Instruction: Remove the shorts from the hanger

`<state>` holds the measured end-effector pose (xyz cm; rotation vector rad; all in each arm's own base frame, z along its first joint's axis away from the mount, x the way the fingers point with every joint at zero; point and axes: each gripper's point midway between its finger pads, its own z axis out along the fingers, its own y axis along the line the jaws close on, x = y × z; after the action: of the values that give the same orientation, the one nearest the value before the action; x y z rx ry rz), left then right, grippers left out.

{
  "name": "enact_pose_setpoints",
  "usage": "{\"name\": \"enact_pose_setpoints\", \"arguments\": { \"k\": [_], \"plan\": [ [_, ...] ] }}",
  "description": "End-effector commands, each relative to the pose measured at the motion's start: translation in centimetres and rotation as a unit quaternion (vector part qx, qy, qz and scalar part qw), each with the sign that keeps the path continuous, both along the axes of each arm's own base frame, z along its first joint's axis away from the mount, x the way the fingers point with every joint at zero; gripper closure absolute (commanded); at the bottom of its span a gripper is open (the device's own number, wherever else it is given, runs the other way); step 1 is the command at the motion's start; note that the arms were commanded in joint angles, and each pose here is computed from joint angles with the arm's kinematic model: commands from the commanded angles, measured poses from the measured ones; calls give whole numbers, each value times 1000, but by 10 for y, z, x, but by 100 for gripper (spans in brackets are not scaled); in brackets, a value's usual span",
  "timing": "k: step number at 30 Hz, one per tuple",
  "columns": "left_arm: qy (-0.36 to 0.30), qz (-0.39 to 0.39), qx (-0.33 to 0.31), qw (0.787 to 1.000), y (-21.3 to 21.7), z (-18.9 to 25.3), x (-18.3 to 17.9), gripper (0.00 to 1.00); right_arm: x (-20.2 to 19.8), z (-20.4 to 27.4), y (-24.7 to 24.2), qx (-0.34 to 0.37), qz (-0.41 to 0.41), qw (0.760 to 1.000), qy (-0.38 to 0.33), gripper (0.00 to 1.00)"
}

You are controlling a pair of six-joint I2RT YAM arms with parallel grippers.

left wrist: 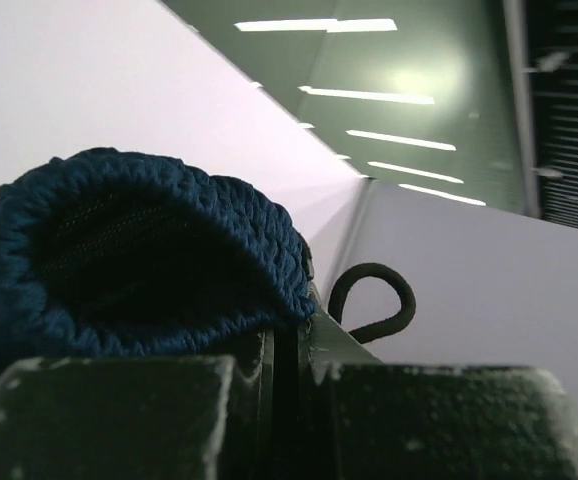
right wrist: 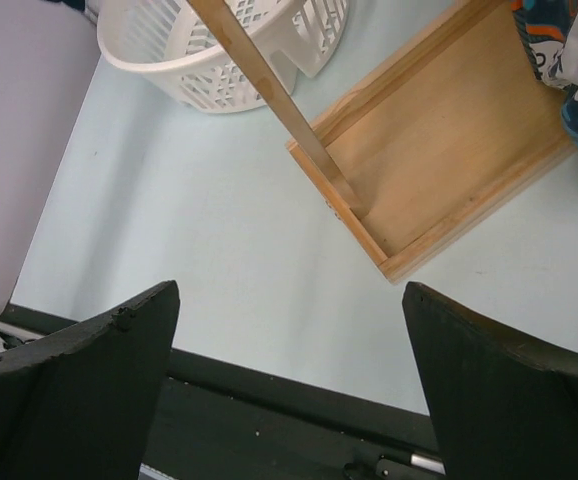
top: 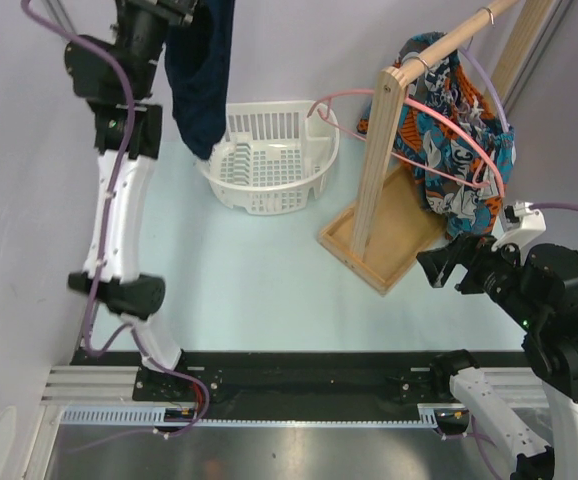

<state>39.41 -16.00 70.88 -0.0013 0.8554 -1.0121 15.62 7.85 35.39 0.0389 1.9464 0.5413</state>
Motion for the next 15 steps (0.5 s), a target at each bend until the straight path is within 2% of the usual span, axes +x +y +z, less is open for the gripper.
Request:
{"name": "enact_pose_setpoints", "arguments": {
  "k": [1,4,6,8,9,11,12,14,15],
  "plan": [
    [-74,-146,-17,986,-28,8,9,99,15,13,-4,8,-26,999,-26,1],
    [-20,-185,-27,982,-34,-39,55,100,19,15,-5,13,-37,999,-27,1],
    [40,-194,-8,980,-41,-86,92,100,23,18,-5,19,-41,999,-30,1],
    [79,-207,-3,975,-42,-118,111,100,28,20,-2,23,-38,999,-31,1],
    [123,-214,1,969,-44,-150,127,100,29,20,0,23,-33,999,-31,1],
    [174,-217,-6,960,-41,-186,142,100,33,18,2,16,-25,999,-28,1],
    [223,-218,-7,950,-43,-222,152,100,33,18,3,15,-21,999,-27,1],
    [258,-208,8,943,-43,-255,160,100,33,14,3,8,-19,1000,-20,1],
    [312,-199,14,929,-44,-289,167,100,34,13,2,5,-22,1000,-19,1]
  ]
}}
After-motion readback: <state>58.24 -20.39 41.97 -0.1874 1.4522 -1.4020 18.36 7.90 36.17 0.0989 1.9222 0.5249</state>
